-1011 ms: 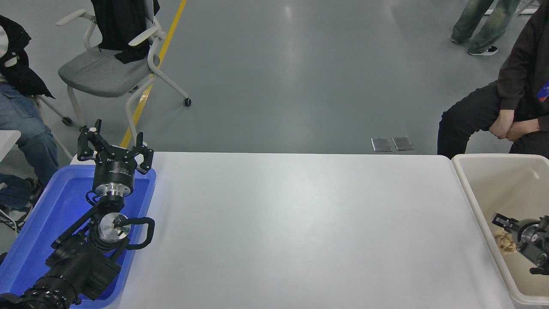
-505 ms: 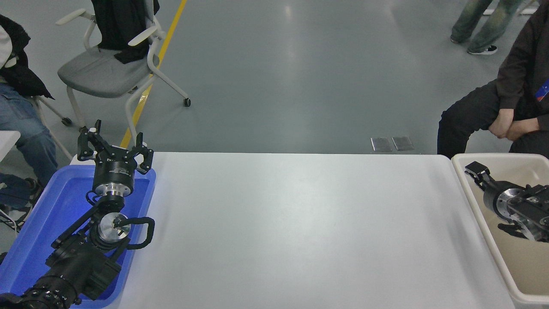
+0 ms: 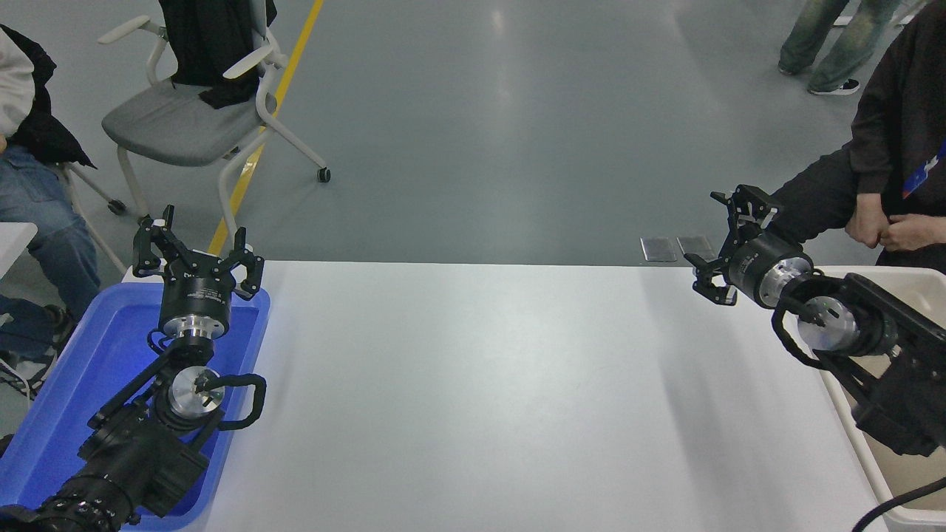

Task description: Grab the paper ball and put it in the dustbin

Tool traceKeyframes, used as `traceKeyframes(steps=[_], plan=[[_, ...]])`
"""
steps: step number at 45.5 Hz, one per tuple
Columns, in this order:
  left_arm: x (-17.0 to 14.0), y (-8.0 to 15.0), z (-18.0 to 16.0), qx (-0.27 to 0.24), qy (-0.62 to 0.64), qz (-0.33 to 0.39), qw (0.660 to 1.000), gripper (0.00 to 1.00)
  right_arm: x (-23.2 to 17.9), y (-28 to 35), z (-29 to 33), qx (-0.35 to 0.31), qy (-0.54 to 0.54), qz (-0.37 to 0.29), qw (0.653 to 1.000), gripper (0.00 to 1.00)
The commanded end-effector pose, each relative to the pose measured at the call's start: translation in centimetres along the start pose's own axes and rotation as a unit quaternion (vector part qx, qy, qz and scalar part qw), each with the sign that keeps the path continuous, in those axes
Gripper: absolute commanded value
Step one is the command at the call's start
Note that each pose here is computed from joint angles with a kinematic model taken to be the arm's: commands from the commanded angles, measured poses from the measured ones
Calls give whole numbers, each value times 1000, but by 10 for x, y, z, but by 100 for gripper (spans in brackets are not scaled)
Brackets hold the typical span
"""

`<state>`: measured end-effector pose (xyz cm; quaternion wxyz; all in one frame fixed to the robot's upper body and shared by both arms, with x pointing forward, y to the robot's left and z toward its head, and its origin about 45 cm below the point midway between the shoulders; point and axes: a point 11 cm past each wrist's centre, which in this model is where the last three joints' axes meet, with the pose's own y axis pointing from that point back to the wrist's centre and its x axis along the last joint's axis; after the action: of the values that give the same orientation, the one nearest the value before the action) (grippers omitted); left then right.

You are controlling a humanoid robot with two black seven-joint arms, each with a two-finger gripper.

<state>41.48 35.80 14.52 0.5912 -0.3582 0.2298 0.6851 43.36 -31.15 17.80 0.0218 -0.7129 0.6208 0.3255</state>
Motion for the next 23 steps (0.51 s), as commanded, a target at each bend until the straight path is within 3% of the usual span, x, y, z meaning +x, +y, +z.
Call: traceKeyframes(steps=[1,10,23], plan=[[0,0,0,0,0,0,1000,99,-32,-5,17,26,-172,-105,979,100],[0,0,0,0,0,0,1000,99,6,-6,60,41,-267,-105,957,100],[1,0,0,0,0,1,1000,99,36,5,87,44,-286,-90,953,100]])
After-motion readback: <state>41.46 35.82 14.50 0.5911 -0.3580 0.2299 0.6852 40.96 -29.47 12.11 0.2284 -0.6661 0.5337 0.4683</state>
